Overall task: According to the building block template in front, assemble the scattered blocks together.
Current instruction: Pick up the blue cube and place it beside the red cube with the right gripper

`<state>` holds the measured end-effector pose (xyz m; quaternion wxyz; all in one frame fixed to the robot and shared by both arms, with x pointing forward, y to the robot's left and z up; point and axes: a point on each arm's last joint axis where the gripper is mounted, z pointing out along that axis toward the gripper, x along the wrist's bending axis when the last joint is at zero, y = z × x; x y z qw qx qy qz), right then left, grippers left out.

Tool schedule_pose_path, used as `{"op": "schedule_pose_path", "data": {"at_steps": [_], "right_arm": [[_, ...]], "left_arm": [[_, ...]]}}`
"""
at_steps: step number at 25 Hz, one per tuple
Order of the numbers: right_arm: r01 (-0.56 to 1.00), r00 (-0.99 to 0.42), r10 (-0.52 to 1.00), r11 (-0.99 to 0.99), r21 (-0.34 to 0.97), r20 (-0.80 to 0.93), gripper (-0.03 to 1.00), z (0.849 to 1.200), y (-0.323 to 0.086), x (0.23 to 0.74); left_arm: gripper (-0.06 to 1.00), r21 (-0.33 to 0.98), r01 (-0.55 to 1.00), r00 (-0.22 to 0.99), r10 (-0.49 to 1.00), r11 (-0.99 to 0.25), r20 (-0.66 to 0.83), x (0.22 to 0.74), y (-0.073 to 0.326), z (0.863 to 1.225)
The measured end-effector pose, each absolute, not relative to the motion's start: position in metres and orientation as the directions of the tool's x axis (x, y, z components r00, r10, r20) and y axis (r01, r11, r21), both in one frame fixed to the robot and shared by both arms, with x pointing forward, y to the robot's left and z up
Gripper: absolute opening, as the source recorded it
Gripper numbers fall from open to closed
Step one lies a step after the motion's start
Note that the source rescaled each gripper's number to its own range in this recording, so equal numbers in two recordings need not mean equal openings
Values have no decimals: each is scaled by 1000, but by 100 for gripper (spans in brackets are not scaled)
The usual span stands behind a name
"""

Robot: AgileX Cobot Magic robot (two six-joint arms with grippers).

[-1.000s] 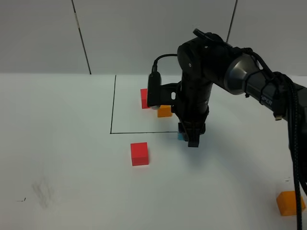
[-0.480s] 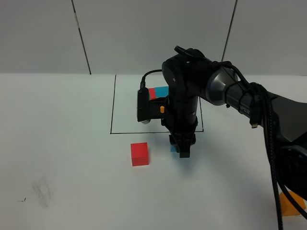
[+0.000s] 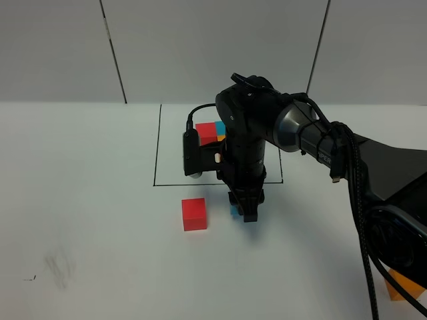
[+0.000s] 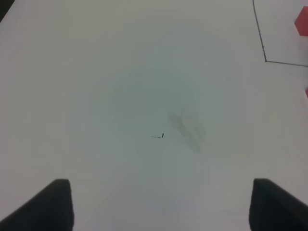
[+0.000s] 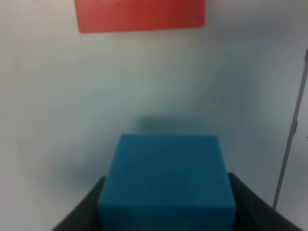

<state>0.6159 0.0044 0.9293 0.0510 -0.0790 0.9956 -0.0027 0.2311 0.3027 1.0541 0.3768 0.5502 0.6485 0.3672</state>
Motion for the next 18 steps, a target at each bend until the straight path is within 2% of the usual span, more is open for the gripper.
{"op": "schedule_pose_path", "data": {"at_steps": [18], "right_arm": [[-137, -990, -137, 990, 12, -43, 11, 911, 18, 606]], "left_arm": [[94, 891, 437, -111, 990, 125, -85, 231, 303, 1054]]}}
